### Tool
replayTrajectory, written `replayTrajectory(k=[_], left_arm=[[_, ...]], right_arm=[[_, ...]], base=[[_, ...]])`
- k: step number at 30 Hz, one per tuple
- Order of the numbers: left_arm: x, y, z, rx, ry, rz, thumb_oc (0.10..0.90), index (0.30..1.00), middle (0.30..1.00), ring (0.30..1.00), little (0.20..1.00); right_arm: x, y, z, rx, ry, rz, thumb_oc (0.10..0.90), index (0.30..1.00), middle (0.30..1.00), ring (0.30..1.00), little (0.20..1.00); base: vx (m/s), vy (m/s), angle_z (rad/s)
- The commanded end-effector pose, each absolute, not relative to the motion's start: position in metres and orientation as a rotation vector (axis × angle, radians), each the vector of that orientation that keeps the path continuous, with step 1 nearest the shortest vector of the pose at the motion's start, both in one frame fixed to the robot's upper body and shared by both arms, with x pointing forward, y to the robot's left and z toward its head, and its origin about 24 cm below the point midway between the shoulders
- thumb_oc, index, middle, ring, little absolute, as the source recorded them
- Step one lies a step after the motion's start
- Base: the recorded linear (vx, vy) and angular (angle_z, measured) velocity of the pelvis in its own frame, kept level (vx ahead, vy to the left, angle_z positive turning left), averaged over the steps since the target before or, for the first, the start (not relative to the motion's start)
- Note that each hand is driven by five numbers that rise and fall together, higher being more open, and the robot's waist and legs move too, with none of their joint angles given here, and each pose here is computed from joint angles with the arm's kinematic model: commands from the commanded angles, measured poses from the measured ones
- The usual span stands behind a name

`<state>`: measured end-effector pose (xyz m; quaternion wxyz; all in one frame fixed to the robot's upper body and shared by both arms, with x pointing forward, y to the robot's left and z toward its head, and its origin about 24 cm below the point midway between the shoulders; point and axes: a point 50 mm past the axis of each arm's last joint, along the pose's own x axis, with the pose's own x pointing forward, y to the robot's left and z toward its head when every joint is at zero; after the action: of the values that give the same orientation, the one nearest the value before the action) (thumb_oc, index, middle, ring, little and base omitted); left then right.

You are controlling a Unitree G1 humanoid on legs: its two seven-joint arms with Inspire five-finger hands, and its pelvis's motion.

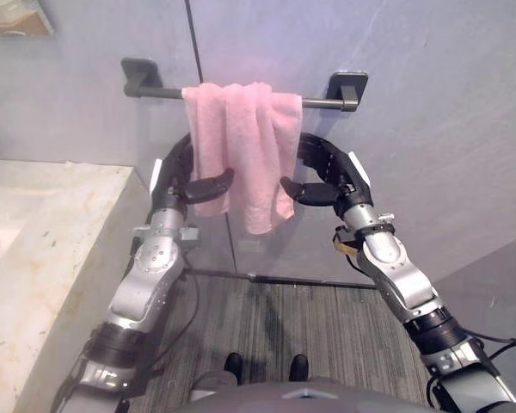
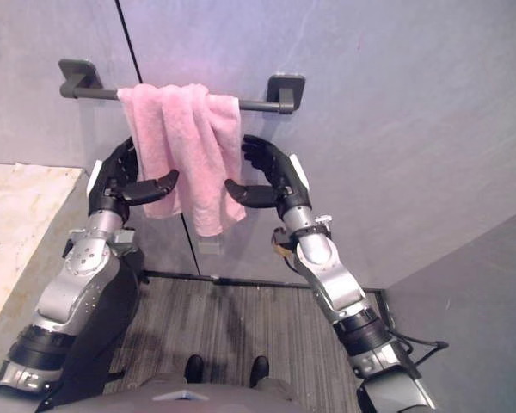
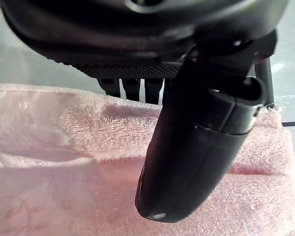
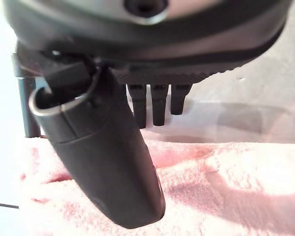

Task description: Organize the bathroom.

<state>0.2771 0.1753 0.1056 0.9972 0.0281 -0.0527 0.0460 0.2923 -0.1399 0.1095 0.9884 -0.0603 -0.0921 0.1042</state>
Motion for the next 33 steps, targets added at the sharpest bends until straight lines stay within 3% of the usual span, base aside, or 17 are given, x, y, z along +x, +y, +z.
replayTrajectory(k=[1, 6, 7, 8, 9, 10, 11, 33], left_arm=[[0.295, 0.156, 0.146, 0.078, -0.287, 0.001, 0.800, 0.900, 0.900, 0.900, 0.900], [0.298, 0.159, 0.147, 0.077, -0.282, 0.028, 0.800, 0.900, 0.900, 0.900, 0.900], [0.298, 0.159, 0.147, 0.078, -0.284, 0.029, 0.745, 0.818, 0.818, 0.818, 0.818], [0.298, 0.160, 0.148, 0.081, -0.289, 0.033, 0.566, 0.549, 0.549, 0.549, 0.549], [0.299, 0.160, 0.148, 0.079, -0.288, 0.036, 0.518, 0.476, 0.476, 0.476, 0.476], [0.299, 0.161, 0.148, 0.085, -0.290, 0.047, 0.400, 0.300, 0.300, 0.300, 0.300], [0.299, 0.162, 0.148, 0.088, -0.291, 0.052, 0.400, 0.300, 0.300, 0.300, 0.300], [0.290, 0.194, 0.154, 0.153, -0.366, 0.234, 0.400, 0.300, 0.300, 0.300, 0.300]], right_arm=[[0.301, -0.100, 0.223, -0.052, -0.681, 0.361, 0.800, 0.900, 0.900, 0.900, 0.900], [0.303, -0.098, 0.228, -0.043, -0.691, 0.376, 0.800, 0.900, 0.900, 0.900, 0.900], [0.303, -0.098, 0.228, -0.043, -0.691, 0.378, 0.800, 0.900, 0.900, 0.900, 0.900], [0.304, -0.098, 0.229, -0.045, -0.693, 0.379, 0.690, 0.735, 0.735, 0.735, 0.735], [0.304, -0.098, 0.230, -0.047, -0.694, 0.377, 0.665, 0.698, 0.698, 0.698, 0.698], [0.304, -0.098, 0.230, -0.050, -0.698, 0.366, 0.424, 0.335, 0.335, 0.335, 0.335], [0.305, -0.099, 0.230, -0.047, -0.698, 0.359, 0.400, 0.300, 0.300, 0.300, 0.300], [0.286, -0.127, 0.205, -0.104, -0.647, 0.316, 0.400, 0.300, 0.300, 0.300, 0.300]], base=[[0.04, 0.035, 0.02], [0.03, 0.027, 0.01], [0.00, 0.000, 0.00], [0.03, 0.032, 0.00], [0.05, 0.042, 0.00], [0.04, 0.033, 0.00], [0.04, 0.025, 0.00], [-0.01, -0.004, -0.02]])
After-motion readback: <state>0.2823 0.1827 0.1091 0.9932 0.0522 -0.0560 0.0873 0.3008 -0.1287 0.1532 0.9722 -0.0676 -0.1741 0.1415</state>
